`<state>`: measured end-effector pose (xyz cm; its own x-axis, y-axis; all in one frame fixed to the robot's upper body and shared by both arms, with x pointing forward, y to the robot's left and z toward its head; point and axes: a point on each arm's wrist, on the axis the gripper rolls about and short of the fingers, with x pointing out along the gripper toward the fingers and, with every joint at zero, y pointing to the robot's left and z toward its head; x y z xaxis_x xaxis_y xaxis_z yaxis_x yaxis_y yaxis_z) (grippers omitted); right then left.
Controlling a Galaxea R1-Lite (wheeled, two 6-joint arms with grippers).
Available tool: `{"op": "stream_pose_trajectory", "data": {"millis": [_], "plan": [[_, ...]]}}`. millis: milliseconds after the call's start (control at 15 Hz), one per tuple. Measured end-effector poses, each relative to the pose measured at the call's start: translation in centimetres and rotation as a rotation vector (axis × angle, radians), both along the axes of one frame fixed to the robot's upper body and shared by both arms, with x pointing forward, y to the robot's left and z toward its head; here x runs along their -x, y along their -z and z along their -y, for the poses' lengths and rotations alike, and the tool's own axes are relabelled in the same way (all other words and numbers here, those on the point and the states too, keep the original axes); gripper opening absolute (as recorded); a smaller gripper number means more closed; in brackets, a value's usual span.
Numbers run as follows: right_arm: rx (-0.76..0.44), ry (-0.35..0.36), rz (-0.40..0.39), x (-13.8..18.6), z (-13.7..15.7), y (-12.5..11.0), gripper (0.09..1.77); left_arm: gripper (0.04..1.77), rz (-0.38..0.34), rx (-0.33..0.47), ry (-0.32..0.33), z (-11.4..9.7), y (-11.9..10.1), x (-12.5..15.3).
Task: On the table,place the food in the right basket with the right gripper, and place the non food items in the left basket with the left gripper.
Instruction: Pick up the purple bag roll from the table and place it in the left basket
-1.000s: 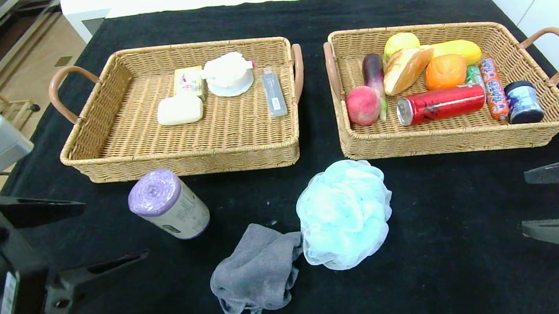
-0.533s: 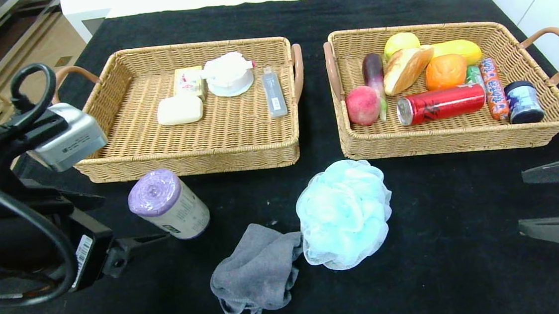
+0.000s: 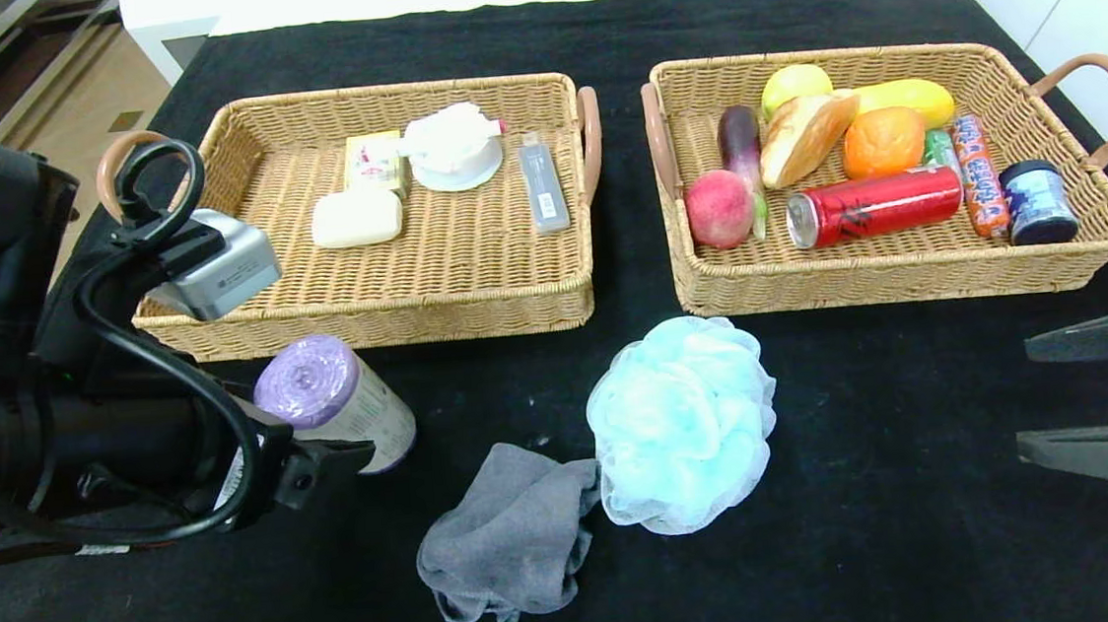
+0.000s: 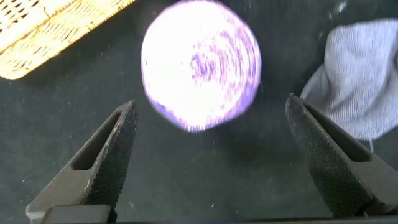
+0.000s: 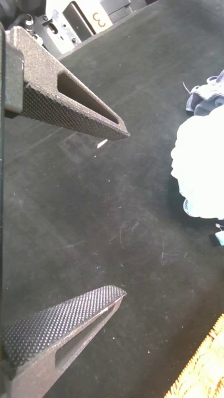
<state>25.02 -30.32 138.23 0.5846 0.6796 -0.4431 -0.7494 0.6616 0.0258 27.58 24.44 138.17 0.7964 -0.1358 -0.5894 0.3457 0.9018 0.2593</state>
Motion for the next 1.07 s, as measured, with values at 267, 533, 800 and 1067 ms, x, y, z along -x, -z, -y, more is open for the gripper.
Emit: {"op": "stream_pose_trajectory", "data": {"millis": [267,533,800,1067], "plan": [[0.001,0.0,-0.003,-0.2,0.0,0.1,1.71,1.72,-0.007,0.013,-0.037,0.2,-0.2,-1.7],[0.001,0.001,-0.005,-0.2,0.0,0.1,1.71,1.72,-0.019,0.036,-0.069,0.5,0.2,-3.5],[0.001,0.001,-0.009,-0.4,0.0,0.1,1.71,1.72,-0.033,0.033,-0.075,0.9,0.8,-4.5],[0.001,0.001,-0.012,-0.4,0.0,0.2,1.71,1.72,-0.045,0.028,-0.075,1.1,1.1,-4.9]]}}
